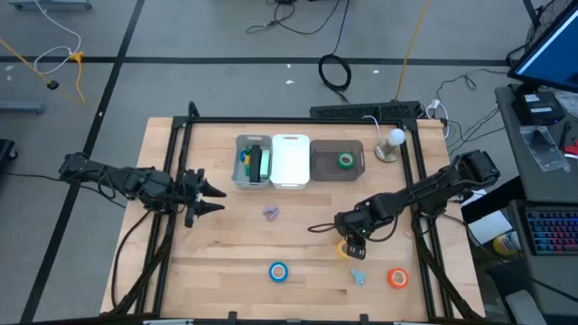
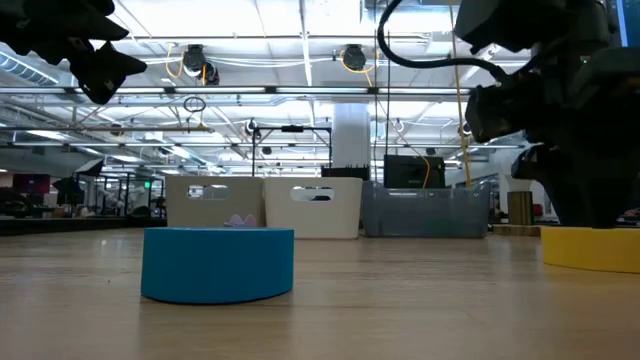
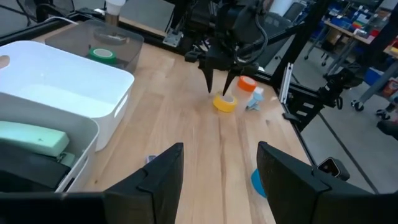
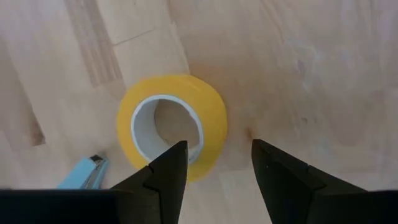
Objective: Pick and place Stapler, Stapler remover, tape
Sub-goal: Put the yellow tape into the black bin
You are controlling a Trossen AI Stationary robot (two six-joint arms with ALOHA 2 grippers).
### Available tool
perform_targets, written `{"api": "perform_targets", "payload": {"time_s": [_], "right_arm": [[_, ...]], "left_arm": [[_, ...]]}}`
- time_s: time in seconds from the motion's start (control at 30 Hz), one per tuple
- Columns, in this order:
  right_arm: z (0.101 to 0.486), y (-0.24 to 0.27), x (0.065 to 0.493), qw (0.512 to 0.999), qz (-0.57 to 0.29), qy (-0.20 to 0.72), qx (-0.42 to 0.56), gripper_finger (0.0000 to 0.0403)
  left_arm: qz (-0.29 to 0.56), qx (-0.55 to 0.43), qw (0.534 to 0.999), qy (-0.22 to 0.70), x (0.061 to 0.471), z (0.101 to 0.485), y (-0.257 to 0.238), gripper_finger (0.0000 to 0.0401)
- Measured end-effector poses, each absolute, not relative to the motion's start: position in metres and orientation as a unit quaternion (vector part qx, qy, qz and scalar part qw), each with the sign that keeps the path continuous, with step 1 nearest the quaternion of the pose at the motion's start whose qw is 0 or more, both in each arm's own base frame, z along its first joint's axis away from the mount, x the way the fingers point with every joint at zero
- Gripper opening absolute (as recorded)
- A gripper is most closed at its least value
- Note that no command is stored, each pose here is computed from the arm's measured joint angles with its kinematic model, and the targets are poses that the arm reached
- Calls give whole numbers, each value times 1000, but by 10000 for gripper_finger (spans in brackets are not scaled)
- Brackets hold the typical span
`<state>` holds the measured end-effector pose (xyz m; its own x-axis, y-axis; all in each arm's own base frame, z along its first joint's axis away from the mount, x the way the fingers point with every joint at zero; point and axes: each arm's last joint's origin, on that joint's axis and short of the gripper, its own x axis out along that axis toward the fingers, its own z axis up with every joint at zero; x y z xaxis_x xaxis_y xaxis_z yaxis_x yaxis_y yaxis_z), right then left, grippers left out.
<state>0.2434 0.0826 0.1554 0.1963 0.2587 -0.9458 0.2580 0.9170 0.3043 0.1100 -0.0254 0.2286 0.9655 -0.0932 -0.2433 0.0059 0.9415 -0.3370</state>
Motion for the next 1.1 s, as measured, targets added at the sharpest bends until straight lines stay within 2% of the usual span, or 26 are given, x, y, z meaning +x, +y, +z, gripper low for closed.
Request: {"api": "perform_targets", "payload": {"time_s": [0.43,0.6,0.8,0.93,1.1], "right_arm": [[136,79,234,746,-23,628,219,164],[136,80,237,755,-23,617,222,121],[141,78,243,770,-28,595,229,40],[157,71,248,785,-9,564,256,32],[200,53,252,827,5,477,297,32]], "left_arm": [[-17,-172,976,129,110,228,-25,202],[-16,-173,976,129,110,228,-25,202],[-16,-173,976,129,110,228,-25,202],[-16,-173,976,130,110,228,-25,202],[-16,-172,976,132,110,228,-25,202]]}}
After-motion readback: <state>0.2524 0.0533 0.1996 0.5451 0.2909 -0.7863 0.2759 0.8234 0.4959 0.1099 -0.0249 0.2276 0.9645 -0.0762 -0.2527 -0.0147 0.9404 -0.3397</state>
